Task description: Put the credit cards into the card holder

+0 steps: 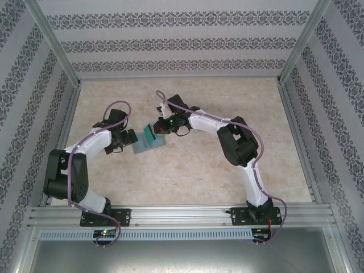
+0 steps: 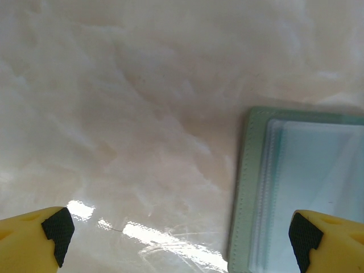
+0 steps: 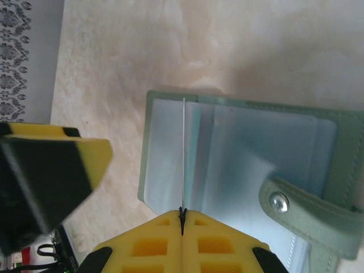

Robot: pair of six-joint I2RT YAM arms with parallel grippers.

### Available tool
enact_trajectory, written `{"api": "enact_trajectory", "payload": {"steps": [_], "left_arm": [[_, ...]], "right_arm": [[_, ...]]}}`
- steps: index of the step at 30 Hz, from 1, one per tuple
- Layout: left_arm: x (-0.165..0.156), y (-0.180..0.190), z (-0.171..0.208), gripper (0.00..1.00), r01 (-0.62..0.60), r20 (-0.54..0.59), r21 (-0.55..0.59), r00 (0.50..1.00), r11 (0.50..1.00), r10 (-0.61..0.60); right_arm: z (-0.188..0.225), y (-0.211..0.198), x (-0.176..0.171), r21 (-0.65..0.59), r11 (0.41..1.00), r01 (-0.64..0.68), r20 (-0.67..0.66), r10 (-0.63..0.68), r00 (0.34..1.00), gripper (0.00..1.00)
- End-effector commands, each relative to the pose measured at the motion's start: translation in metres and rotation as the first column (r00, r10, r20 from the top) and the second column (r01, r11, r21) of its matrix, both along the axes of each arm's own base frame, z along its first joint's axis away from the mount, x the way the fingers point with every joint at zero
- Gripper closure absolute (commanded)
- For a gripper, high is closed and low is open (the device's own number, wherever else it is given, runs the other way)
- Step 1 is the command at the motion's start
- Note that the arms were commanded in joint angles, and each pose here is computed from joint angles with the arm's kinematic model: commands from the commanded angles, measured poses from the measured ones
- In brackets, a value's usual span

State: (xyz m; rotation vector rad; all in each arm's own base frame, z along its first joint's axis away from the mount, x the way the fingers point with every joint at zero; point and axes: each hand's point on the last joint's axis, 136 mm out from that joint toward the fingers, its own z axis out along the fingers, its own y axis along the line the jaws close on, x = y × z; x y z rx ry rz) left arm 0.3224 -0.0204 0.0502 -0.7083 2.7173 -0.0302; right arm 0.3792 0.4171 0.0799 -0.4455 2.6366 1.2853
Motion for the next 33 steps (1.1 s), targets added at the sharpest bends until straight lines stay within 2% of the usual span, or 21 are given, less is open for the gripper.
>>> {"api": "enact_trajectory", "payload": {"steps": [1, 9, 20, 33], "left_arm": [[-0.005, 0.004, -0.009, 0.01, -0.023, -0.038, 0.001, 0.999, 1.000, 0.023], [-0.006, 0.004, -0.015, 0.01, -0.026, -0.044, 0.000, 0.999, 1.000, 0.026], [-0.005, 0.000, -0.023, 0.01, -0.031, -0.055, -0.020, 0.998, 0.999, 0.030], [-0.003, -0.005, -0.027, 0.02, -0.038, -0.040, -0.056, 0.999, 0.998, 0.036]], "right_arm": [[0.004, 0.005, 0.006, 0.029, 1.000, -0.008, 0.001, 0.008, 1.000, 1.00], [-0.012, -0.004, -0.002, 0.001, 1.000, -0.011, -0.022, 0.011, 1.000, 1.00], [-0.028, 0.007, -0.010, 0.001, 1.000, -0.014, -0.072, 0.014, 0.997, 1.00], [-0.026, 0.025, -0.024, 0.059, 0.998, -0.020, -0.117, 0.027, 0.993, 1.00]]}}
